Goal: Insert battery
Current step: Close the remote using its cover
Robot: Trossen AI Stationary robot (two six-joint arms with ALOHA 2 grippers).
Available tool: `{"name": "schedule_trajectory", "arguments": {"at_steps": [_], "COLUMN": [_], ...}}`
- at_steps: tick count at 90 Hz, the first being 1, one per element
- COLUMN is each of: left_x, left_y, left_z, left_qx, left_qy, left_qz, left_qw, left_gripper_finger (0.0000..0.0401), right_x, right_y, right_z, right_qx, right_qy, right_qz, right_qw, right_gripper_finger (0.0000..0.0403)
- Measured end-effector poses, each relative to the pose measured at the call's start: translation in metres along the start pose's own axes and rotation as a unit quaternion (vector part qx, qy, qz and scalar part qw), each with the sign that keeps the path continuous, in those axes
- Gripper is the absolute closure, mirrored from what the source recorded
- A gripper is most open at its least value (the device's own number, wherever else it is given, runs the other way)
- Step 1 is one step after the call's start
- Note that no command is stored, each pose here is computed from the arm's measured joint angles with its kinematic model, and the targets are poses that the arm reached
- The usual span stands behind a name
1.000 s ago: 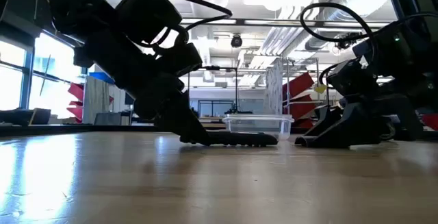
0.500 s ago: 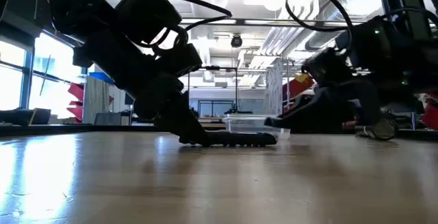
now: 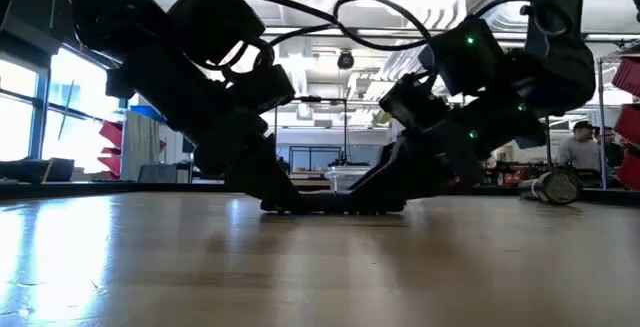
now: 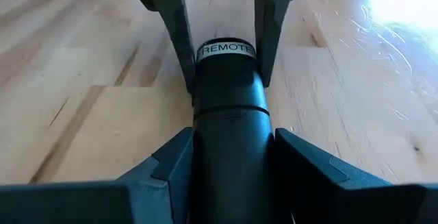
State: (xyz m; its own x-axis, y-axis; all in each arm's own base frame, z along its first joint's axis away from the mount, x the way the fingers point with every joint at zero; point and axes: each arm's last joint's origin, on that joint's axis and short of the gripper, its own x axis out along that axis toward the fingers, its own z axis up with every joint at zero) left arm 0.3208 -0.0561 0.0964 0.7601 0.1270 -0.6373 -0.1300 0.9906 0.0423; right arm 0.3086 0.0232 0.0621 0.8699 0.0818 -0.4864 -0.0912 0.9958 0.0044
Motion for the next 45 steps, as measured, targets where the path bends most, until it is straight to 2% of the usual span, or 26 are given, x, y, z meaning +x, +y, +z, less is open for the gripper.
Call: {"name": "schedule_trajectory", "arguments": {"at_steps": [45], "left_x": [0.0], "left_y": [0.0], "left_z": [0.0004], "left_qx": [0.0], "left_qy": [-0.002], "left_qz": [-0.002], "left_qw": [1.0], "left_gripper_finger": [0.0219], "right_x": [0.0053], "right_y": [0.0012], "right_z": [0.0028], "right_qx": [0.01], "right_qy": [0.018], "right_qz": [-0.009], "right_qw": [1.0], "right_gripper_finger": [0.0248]}}
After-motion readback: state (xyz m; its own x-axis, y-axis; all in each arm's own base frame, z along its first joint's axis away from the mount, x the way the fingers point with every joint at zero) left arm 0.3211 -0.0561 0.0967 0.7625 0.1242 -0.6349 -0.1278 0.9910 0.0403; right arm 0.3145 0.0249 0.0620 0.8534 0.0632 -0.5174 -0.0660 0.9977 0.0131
